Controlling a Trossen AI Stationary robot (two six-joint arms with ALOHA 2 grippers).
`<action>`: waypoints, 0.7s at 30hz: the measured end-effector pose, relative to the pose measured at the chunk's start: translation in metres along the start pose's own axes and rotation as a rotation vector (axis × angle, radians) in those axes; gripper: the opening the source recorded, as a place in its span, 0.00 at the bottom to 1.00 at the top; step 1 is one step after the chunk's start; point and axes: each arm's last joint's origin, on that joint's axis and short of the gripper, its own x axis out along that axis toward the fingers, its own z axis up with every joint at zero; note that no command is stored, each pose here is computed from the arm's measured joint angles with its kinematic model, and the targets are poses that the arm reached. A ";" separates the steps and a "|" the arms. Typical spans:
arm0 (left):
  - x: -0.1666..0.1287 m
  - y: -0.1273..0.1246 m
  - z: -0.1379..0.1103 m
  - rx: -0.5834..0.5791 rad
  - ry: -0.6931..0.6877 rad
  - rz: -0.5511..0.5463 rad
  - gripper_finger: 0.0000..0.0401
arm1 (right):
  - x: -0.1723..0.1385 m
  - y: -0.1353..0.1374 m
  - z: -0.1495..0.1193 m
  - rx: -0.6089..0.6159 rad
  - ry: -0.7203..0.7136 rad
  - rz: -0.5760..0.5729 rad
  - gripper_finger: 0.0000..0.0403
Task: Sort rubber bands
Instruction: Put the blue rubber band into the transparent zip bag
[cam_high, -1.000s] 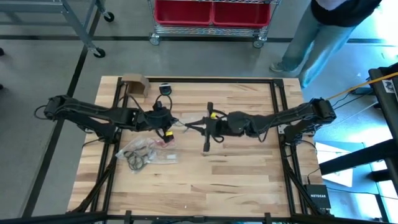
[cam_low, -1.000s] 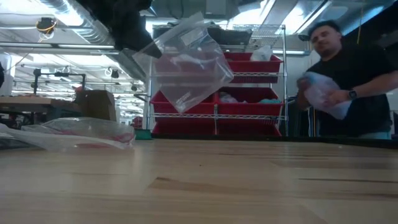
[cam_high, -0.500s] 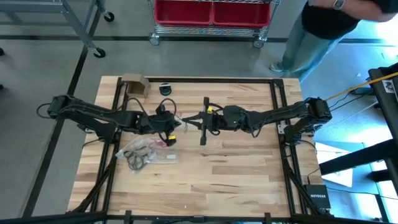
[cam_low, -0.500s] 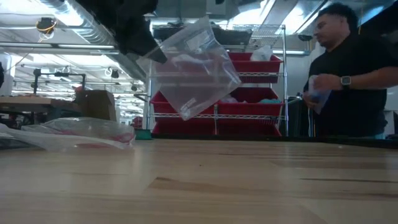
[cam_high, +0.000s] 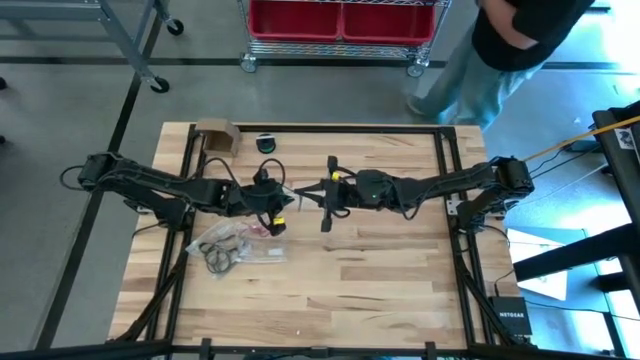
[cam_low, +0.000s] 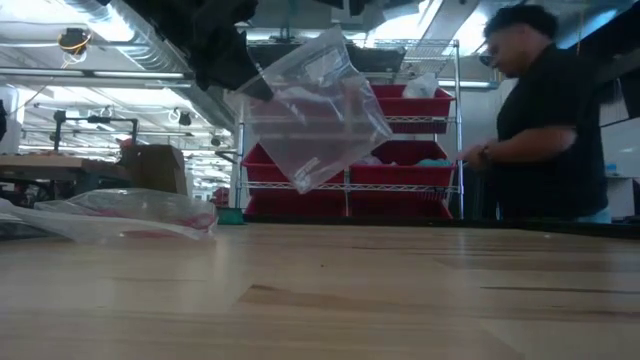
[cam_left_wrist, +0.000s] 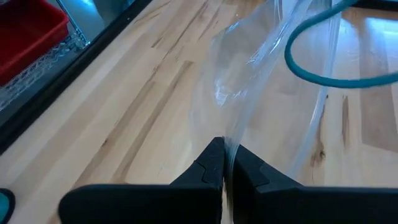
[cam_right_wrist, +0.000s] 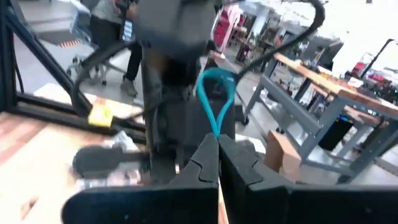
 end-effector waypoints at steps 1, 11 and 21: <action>0.000 0.000 0.000 -0.001 0.003 -0.006 0.00 | 0.000 0.000 -0.001 -0.002 0.013 0.003 0.00; -0.003 0.001 0.001 -0.076 -0.003 -0.019 0.00 | -0.001 0.004 -0.014 -0.027 0.145 0.043 0.00; -0.016 0.009 0.010 -0.156 -0.061 -0.018 0.00 | -0.003 0.007 -0.022 -0.036 0.231 0.077 0.00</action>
